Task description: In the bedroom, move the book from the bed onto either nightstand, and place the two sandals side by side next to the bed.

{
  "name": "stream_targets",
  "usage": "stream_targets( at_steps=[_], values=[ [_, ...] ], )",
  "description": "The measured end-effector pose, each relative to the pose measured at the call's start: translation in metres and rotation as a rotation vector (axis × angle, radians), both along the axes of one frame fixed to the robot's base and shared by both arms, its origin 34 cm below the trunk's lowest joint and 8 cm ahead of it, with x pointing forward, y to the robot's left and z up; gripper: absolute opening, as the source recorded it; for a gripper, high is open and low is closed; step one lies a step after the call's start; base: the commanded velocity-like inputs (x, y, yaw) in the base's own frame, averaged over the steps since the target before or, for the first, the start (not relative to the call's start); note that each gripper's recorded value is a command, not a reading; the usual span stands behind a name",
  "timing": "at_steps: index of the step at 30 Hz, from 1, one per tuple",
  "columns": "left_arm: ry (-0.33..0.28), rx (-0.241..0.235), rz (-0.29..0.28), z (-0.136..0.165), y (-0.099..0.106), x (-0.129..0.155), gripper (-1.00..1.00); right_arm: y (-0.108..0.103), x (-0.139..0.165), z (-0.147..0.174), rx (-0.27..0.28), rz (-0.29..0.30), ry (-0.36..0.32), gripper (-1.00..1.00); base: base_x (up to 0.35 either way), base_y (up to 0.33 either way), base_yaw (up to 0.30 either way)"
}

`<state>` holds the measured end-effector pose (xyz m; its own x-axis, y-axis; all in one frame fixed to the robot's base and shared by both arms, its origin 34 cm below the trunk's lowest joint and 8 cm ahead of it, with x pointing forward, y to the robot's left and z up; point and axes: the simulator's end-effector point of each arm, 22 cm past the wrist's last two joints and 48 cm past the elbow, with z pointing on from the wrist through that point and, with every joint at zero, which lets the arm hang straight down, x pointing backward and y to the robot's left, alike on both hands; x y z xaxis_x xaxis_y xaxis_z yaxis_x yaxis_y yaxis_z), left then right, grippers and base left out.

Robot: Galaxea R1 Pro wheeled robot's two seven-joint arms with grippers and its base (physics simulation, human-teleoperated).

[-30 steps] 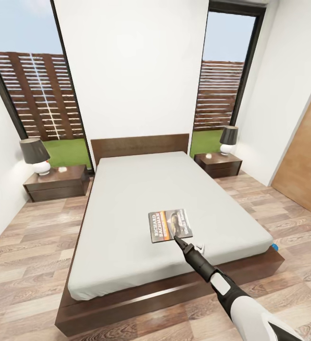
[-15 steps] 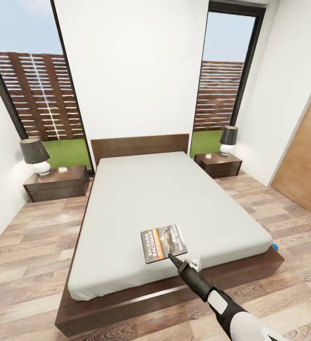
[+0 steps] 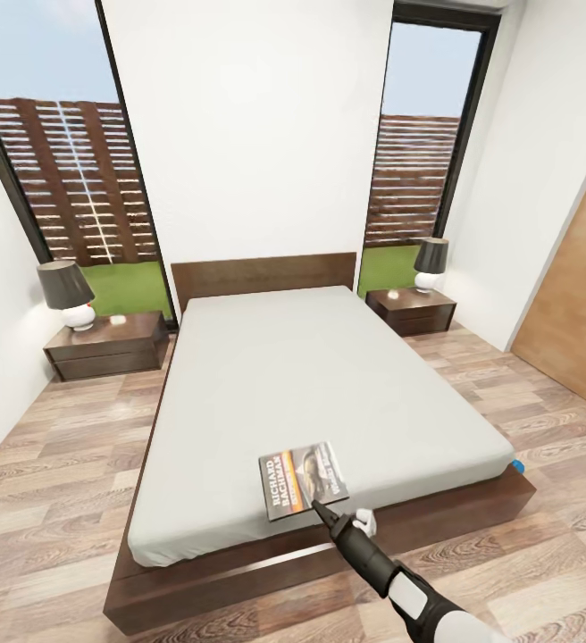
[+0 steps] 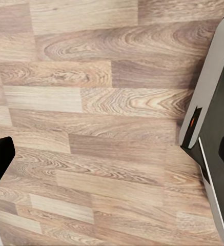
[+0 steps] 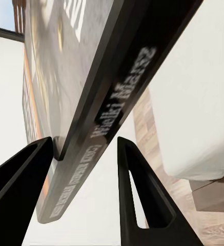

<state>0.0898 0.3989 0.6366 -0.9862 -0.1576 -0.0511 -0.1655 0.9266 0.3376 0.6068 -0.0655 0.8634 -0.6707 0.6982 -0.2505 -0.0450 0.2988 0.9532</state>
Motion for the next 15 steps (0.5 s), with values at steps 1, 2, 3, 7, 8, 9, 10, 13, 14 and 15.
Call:
stream_targets(
  at_steps=[1, 2, 3, 7, 8, 9, 10, 13, 14, 15],
  values=[
    [0.0, 0.0, 0.0, 0.0, 0.0, 0.0, 1.0, 0.0, -0.001, -0.001, 0.001, -0.002, 0.003, -1.0, 0.0, 0.0, 0.0],
    [0.0, 0.0, 0.0, 0.0, 0.0, 0.0, 1.0, 0.0, -0.002, -0.002, 0.002, -0.003, 0.005, -1.0, 0.0, 0.0, 0.0],
    [0.0, 0.0, 0.0, 0.0, 0.0, 0.0, 1.0, 0.001, -0.003, -0.003, 0.001, -0.001, 0.008, -1.0, 0.0, 0.0, 0.0],
    [0.0, -0.001, 0.0, 0.0, -0.001, 0.0, 1.0, 0.003, -0.007, -0.006, 0.003, -0.001, 0.02, -1.0, 0.0, 0.0, 0.0],
    [0.0, -0.001, 0.0, 0.0, -0.001, 0.0, 1.0, 0.004, -0.008, -0.007, 0.002, 0.003, 0.021, -1.0, 0.0, 0.0, 0.0],
    [0.0, -0.002, 0.0, 0.0, -0.002, 0.0, 1.0, 0.004, -0.009, -0.007, 0.003, 0.002, 0.023, -1.0, 0.0, 0.0, 0.0],
    [0.0, -0.003, 0.001, 0.0, -0.003, 0.0, 1.0, 0.004, -0.009, -0.008, 0.004, 0.001, 0.024, -1.0, 0.0, 0.0, 0.0],
    [0.0, -0.005, 0.001, -0.001, -0.004, 0.0, 1.0, 0.005, -0.01, -0.008, 0.004, 0.003, 0.027, -1.0, 0.0, 0.0, 0.0],
    [0.0, -0.006, 0.001, -0.001, -0.004, 0.0, 1.0, 0.005, -0.01, -0.009, 0.005, 0.003, 0.028, -1.0, 0.0, 0.0, 0.0],
    [0.0, -0.006, 0.001, -0.001, -0.004, 0.0, 1.0, 0.005, -0.011, -0.009, 0.005, 0.003, 0.029, -1.0, 0.0, 0.0, 0.0]
  ],
)
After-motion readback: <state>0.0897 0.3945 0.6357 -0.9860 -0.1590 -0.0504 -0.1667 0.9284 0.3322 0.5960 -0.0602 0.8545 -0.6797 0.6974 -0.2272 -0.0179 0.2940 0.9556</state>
